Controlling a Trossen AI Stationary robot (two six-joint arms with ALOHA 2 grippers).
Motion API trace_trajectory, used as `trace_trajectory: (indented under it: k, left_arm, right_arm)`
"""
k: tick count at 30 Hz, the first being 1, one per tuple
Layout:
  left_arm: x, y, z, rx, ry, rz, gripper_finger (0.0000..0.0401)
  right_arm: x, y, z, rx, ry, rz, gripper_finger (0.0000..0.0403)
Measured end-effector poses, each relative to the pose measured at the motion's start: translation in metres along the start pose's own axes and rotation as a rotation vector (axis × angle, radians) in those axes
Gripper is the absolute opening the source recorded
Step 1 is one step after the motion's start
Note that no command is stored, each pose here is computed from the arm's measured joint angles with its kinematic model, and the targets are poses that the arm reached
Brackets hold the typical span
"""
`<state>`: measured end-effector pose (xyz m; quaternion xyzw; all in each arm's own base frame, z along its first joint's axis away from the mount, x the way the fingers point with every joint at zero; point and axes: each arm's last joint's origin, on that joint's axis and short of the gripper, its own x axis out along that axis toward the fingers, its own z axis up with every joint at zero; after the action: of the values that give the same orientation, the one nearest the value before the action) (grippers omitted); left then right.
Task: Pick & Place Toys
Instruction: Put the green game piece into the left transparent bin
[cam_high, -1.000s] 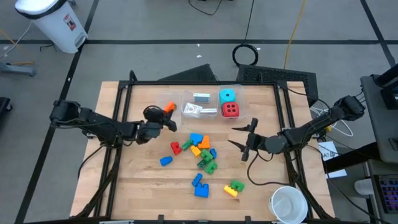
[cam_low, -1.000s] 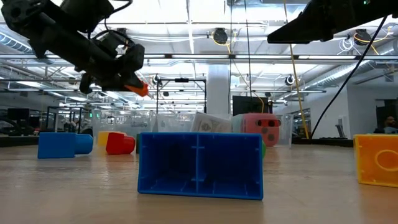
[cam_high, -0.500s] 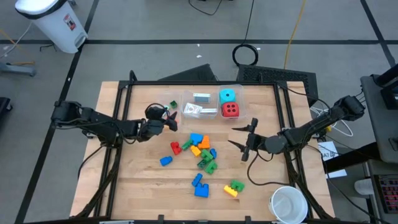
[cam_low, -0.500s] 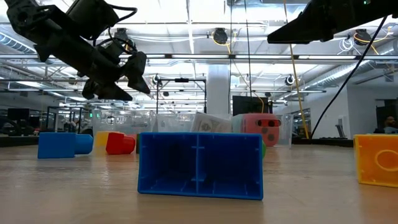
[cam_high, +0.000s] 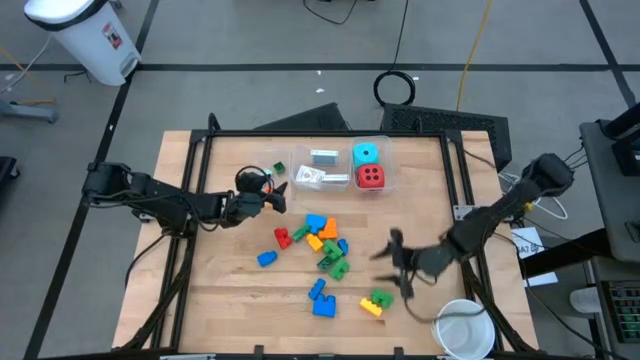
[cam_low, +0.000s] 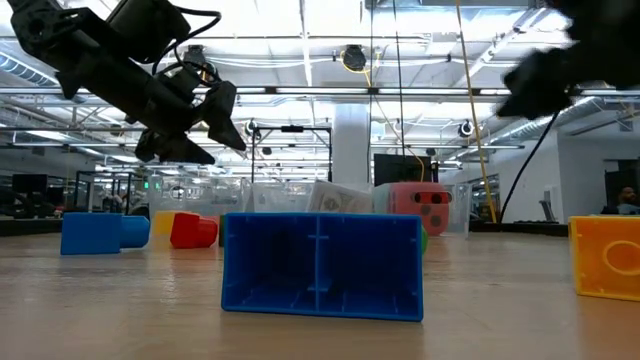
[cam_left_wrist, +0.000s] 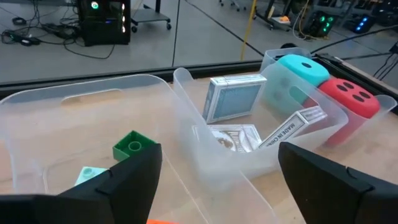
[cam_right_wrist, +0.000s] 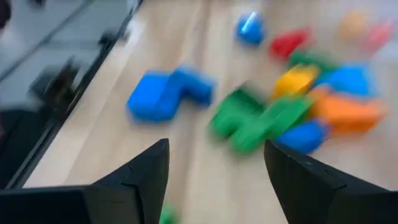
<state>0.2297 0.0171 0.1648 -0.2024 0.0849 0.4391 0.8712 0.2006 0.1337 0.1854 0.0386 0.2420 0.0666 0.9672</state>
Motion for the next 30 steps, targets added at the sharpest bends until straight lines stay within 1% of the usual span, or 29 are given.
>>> trace_trajectory:
  k: [3,5,9,11,13,16,20,25,30]
  left_arm:
    - [0.000,-0.001,0.001,-0.013,-0.011,-0.008,0.0326]
    - [0.000,-0.002,0.002,-0.020,-0.016,-0.013,0.0326]
    - [0.000,-0.003,0.004,-0.034,-0.028,-0.021,0.0326]
    - [0.000,-0.003,0.004,-0.033,-0.027,-0.020,0.0326]
    - [0.000,-0.003,0.004,-0.034,-0.027,-0.020,0.0326]
    - [0.000,-0.003,0.004,-0.036,-0.029,-0.020,0.0326]
    - [0.002,-0.001,0.006,-0.044,-0.036,-0.010,0.0326]
    - [0.003,-0.001,0.006,-0.044,-0.037,-0.006,0.0326]
    - [0.003,-0.001,0.006,-0.043,-0.035,-0.006,0.0326]
  right_arm:
    - [0.008,0.025,-0.014,-0.011,0.119,0.057,0.0234]
    - [0.012,0.038,-0.020,-0.001,0.180,0.070,0.0234]
    - [0.021,0.048,-0.026,0.047,0.260,0.054,0.0234]
    - [0.025,0.048,-0.031,0.042,0.309,0.026,0.0234]
    - [0.028,0.047,-0.038,0.038,0.362,0.022,0.0235]
    - [0.031,0.046,-0.040,0.055,0.389,0.047,0.0243]
    - [0.034,0.038,-0.040,0.023,0.425,0.041,0.0247]
    - [0.037,0.023,-0.041,-0.022,0.486,-0.021,0.0222]
    - [0.042,0.012,-0.039,-0.099,0.496,-0.034,0.0181]
